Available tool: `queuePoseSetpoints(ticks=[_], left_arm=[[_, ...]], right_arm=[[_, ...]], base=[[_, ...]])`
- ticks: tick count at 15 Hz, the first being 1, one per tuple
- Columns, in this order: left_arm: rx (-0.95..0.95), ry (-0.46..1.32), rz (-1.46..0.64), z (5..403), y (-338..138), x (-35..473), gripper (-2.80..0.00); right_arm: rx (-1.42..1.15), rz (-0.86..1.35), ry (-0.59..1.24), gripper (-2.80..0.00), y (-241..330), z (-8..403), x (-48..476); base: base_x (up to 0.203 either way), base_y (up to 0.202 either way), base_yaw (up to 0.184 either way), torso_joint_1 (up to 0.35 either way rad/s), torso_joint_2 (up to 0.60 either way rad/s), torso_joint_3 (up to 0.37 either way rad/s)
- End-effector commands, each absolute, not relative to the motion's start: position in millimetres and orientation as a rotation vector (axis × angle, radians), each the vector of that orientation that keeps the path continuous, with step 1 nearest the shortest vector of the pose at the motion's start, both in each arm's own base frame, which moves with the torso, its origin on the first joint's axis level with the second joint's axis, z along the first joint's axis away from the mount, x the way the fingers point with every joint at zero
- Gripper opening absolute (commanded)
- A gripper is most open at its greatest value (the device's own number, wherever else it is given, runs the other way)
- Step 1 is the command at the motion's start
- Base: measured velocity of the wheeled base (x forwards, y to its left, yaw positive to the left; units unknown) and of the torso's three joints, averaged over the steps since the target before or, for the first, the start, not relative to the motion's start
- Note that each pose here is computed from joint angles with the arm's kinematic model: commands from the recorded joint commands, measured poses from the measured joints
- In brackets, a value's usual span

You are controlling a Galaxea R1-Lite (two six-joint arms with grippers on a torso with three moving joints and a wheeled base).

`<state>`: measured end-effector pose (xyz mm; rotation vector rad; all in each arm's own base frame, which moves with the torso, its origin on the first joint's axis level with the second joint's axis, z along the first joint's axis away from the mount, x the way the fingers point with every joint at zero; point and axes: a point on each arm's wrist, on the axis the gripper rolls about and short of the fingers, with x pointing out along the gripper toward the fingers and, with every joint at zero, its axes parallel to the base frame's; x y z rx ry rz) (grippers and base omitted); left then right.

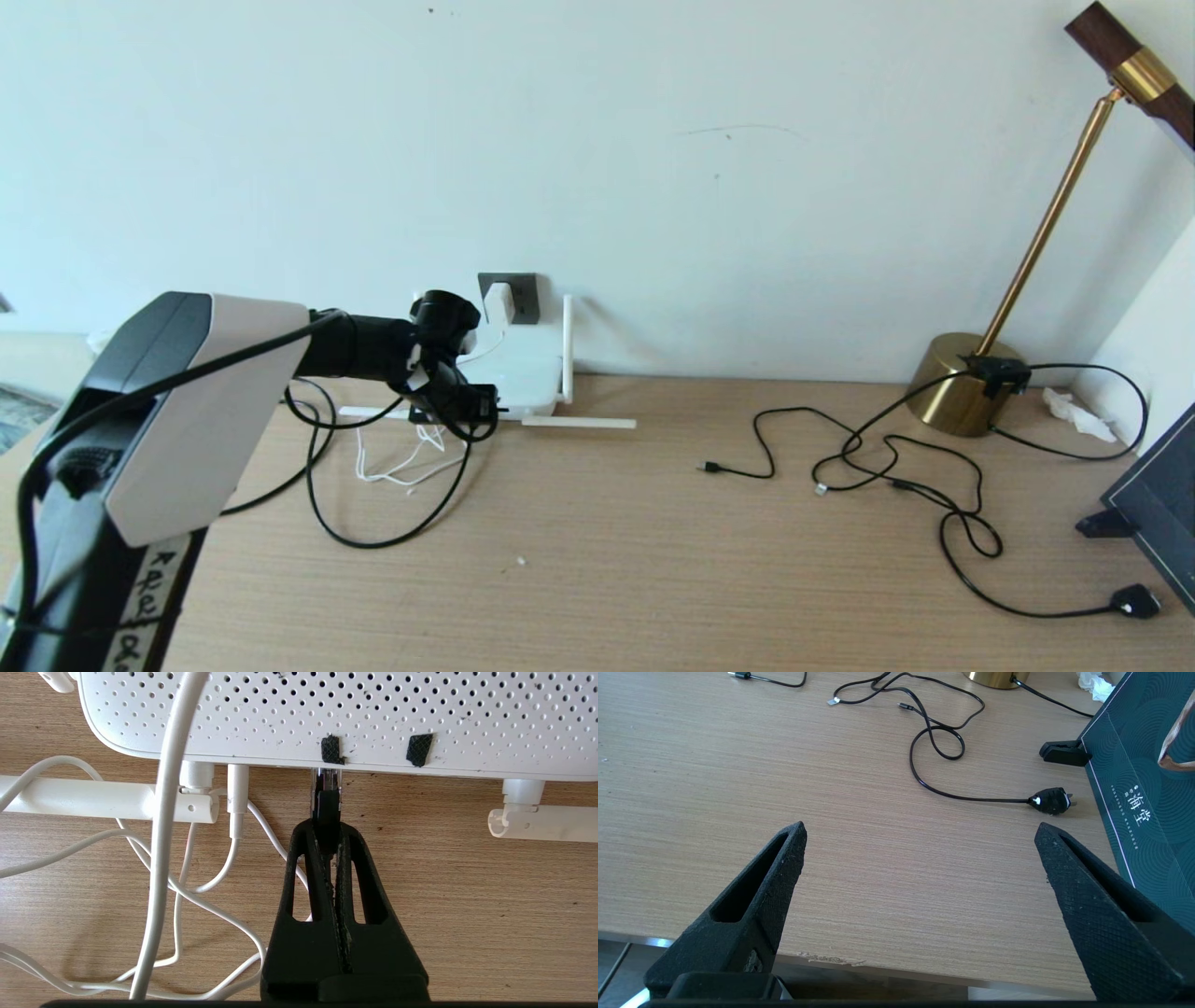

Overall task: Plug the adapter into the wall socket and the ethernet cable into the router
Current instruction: Plug cable into router interface

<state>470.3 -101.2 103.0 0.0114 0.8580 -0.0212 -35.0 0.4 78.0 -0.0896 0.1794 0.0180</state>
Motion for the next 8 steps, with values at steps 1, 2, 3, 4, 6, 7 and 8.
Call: queuePoseSetpoints(ticks=[1,2,3,4,6,7,8], left_arm=[[0.013,0.86,-0.019,101.6,-101.2,470.7,-2.8],[0.014,0.859,-0.019,102.0,-101.2,470.6,-2.8],[0.016,0.859,-0.019,101.6,-101.2,470.7,-2.8],[0.017,0.86,-0.021,101.6,-101.2,470.7,-2.8],[0.017,0.858,-0.019,101.7,-101.2,470.8,-2.8],[0.017,0.858,-0.02,101.7,-101.2,470.8,-2.8],[0.016,0.858,-0.019,101.7,-101.2,470.8,-2.8]], right_arm=[[-0.09,0.019,0.182,0.0,0.4,77.9,-34.9],[-0.09,0.019,0.182,0.0,0.4,77.9,-34.9],[-0.09,0.019,0.182,0.0,0.4,77.9,-34.9],[-0.09,0.019,0.182,0.0,0.4,77.9,-34.9],[-0.09,0.019,0.182,0.0,0.4,77.9,-34.9],[-0.09,0.019,0.182,0.0,0.4,77.9,-34.9],[-0.09,0.019,0.182,0.0,0.4,77.9,-34.9]], base=[[0.0,0.0,0.0,0.0,0.0,0.0],[0.0,0.0,0.0,0.0,0.0,0.0],[0.0,0.0,0.0,0.0,0.0,0.0],[0.0,0.0,0.0,0.0,0.0,0.0],[0.0,0.0,0.0,0.0,0.0,0.0],[0.0,0.0,0.0,0.0,0.0,0.0],[0.0,0.0,0.0,0.0,0.0,0.0]])
